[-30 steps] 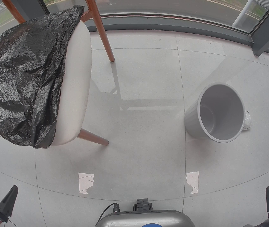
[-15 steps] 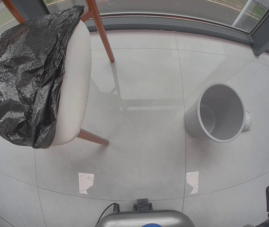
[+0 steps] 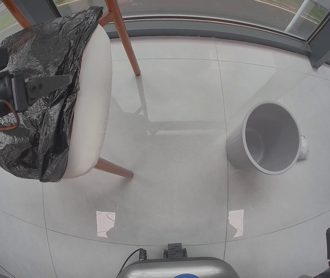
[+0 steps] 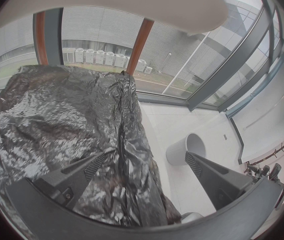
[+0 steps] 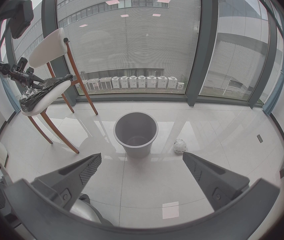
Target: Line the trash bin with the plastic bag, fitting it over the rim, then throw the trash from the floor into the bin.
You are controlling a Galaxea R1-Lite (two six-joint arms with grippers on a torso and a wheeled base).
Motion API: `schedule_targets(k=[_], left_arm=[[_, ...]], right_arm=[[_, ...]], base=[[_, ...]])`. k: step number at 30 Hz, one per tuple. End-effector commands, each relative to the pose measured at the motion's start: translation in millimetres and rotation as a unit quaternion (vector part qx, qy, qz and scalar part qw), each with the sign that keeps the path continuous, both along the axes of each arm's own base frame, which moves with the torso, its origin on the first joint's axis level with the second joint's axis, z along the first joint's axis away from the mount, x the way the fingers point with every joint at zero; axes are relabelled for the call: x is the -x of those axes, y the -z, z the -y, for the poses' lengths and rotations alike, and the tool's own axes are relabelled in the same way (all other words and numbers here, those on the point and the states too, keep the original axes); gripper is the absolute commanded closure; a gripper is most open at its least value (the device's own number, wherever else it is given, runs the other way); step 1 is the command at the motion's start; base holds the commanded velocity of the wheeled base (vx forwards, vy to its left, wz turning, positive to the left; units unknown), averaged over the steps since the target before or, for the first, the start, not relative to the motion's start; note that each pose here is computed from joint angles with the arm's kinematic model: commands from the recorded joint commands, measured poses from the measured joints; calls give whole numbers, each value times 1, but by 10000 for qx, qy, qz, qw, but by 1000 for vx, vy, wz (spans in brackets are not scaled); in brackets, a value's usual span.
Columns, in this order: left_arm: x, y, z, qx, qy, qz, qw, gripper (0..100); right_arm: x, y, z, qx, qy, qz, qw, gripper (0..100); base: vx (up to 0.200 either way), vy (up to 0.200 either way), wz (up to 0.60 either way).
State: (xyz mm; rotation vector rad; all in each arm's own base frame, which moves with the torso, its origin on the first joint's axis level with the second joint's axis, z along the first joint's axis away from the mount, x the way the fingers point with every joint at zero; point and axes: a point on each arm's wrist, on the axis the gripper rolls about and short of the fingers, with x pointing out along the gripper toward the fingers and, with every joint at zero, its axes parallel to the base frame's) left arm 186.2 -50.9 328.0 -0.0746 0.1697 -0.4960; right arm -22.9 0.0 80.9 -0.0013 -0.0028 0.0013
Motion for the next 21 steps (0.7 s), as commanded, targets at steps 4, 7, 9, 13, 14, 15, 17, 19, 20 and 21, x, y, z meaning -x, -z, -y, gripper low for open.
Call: schedule_targets(k=[4, 7, 9, 13, 14, 15, 17, 19, 20, 21], left_arm=[[-48, -15, 12, -358, -343, 243, 9985, 0], [-47, -23, 10, -727, -654, 546, 9937, 0], [-45, -26, 9, -1009, -716, 718, 9897, 0], [-33, -35, 6, -1597, -701, 1155, 9779, 0], [-30, -37, 5, -1644, -723, 1211, 9762, 0], [-27, -39, 4, -1658, -767, 1257, 9751, 0], [-22, -45, 3, -1660, -824, 1378, 9730, 0], [-16, -52, 1, -1642, -853, 1499, 9712, 0], [-14, -54, 1, -1643, -848, 1517, 9710, 0], [-13, -55, 1, -1697, -832, 1475, 9708, 0]], right_arm=[[0, 5, 0, 1, -1, -6, 10000, 0], [0, 5, 0, 1, -1, -6, 10000, 0], [0, 5, 0, 1, -1, -6, 10000, 0], [0, 5, 0, 1, -1, -6, 10000, 0], [0, 5, 0, 1, -1, -6, 10000, 0], [0, 5, 0, 1, -1, -6, 10000, 0], [0, 5, 0, 1, -1, -6, 10000, 0], [0, 5, 0, 1, -1, -6, 10000, 0], [0, 5, 0, 1, -1, -6, 10000, 0], [0, 5, 0, 1, -1, -6, 10000, 0]], base=[[0, 0, 0], [0, 0, 0], [0, 0, 0], [0, 0, 0], [0, 0, 0], [0, 0, 0], [0, 0, 0], [0, 0, 0], [0, 0, 0], [0, 0, 0]])
